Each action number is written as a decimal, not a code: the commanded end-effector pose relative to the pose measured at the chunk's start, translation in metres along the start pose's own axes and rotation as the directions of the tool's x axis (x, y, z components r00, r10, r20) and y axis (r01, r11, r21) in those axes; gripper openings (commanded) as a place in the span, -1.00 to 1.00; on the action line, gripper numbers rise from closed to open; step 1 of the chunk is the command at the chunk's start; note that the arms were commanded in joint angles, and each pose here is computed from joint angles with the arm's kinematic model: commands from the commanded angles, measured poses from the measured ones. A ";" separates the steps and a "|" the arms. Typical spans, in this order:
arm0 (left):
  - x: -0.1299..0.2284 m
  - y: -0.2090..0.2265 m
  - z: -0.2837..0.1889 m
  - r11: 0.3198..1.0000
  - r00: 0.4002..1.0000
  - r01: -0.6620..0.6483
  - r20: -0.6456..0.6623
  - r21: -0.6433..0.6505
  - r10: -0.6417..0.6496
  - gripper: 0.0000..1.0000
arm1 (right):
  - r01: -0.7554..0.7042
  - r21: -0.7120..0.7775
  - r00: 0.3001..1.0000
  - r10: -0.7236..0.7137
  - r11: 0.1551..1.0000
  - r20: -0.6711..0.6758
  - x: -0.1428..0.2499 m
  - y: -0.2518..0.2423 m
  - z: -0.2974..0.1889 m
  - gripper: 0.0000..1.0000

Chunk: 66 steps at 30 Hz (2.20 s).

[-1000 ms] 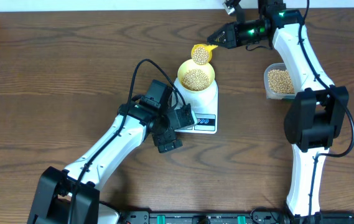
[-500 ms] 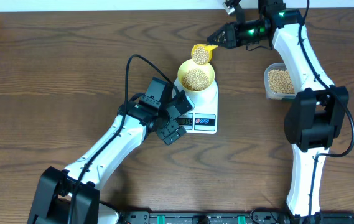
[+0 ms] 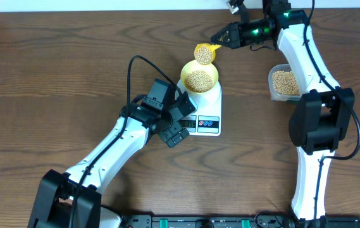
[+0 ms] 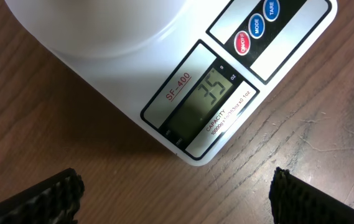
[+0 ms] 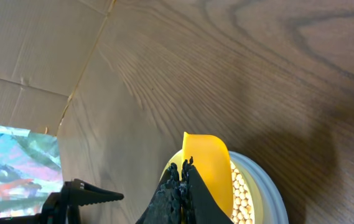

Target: Scoop item into bowl and weigh 50g on scale

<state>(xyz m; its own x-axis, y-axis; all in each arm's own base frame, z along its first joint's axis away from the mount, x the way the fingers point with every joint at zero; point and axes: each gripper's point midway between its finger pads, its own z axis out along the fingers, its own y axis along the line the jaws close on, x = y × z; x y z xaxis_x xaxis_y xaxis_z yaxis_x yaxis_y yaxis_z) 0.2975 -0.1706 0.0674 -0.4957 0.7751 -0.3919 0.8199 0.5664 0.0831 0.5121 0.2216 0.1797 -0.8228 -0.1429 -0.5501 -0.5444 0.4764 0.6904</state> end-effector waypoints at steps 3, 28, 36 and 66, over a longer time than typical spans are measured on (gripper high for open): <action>0.000 0.003 -0.001 1.000 1.000 0.018 0.002 -0.013 -0.018 0.95 | 0.040 -0.009 0.999 -0.040 0.999 0.023 -0.010 0.013 -0.004 -0.98; 0.001 0.000 -0.003 0.998 0.998 -0.043 0.037 0.054 0.041 0.96 | 0.049 -0.008 0.998 -0.049 0.999 0.029 -0.012 0.013 -0.004 -0.98; 0.000 -0.004 -0.003 0.996 0.998 -0.045 0.049 0.080 0.042 0.96 | 0.067 -0.007 0.997 -0.067 0.998 0.029 -0.012 0.013 -0.004 -0.98; 0.000 -0.020 -0.005 0.978 0.990 -0.131 0.079 0.161 0.120 0.96 | 0.106 0.001 0.994 -0.106 0.994 0.037 -0.013 0.009 -0.009 -0.98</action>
<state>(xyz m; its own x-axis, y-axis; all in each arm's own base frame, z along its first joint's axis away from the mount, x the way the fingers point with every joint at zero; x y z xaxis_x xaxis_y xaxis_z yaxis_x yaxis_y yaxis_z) 0.2816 -0.1801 0.0698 -0.3795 0.8110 -0.4453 0.9077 0.4196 -0.0093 0.5159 0.2219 0.1820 -0.7987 -0.1485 -0.5831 -0.5755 0.4719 0.6680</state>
